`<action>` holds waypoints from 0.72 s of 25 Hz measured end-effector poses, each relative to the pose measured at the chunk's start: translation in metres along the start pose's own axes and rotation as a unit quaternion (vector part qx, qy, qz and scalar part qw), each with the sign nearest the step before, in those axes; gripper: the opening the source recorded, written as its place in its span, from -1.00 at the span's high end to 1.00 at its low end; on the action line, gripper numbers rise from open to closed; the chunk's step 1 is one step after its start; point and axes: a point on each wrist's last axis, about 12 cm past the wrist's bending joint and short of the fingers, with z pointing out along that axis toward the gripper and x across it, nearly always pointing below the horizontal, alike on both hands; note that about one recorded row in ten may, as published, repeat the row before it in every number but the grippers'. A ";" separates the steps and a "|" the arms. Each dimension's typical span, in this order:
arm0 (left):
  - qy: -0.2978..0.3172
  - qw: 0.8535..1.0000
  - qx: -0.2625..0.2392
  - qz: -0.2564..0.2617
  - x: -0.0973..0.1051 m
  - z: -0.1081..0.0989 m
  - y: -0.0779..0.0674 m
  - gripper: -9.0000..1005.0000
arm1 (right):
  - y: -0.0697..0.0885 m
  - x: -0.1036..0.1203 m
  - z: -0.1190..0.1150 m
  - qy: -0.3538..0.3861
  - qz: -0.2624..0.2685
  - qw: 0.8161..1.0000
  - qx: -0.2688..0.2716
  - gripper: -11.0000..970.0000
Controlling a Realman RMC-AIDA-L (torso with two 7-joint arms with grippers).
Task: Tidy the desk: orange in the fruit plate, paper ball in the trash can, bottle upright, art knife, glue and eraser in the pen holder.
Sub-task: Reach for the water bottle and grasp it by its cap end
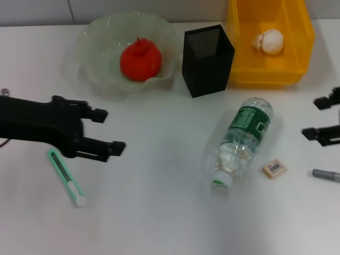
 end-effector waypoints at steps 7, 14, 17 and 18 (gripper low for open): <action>0.012 1.000 0.011 -0.006 -0.009 0.027 -0.010 -0.70 | 0.008 0.006 -0.001 0.002 -0.033 0.999 -0.040 -0.40; -0.057 0.998 -0.019 -0.015 0.021 0.016 0.002 -0.70 | 0.018 -0.046 0.021 0.066 -0.165 0.982 -0.064 -0.40; -0.104 0.993 -0.038 -0.038 0.042 0.000 0.010 -0.70 | 0.024 -0.071 0.040 0.111 -0.241 0.961 -0.071 -0.40; -0.126 0.989 -0.050 -0.049 0.052 -0.008 0.014 -0.70 | 0.028 -0.080 0.047 0.122 -0.273 0.951 -0.076 -0.40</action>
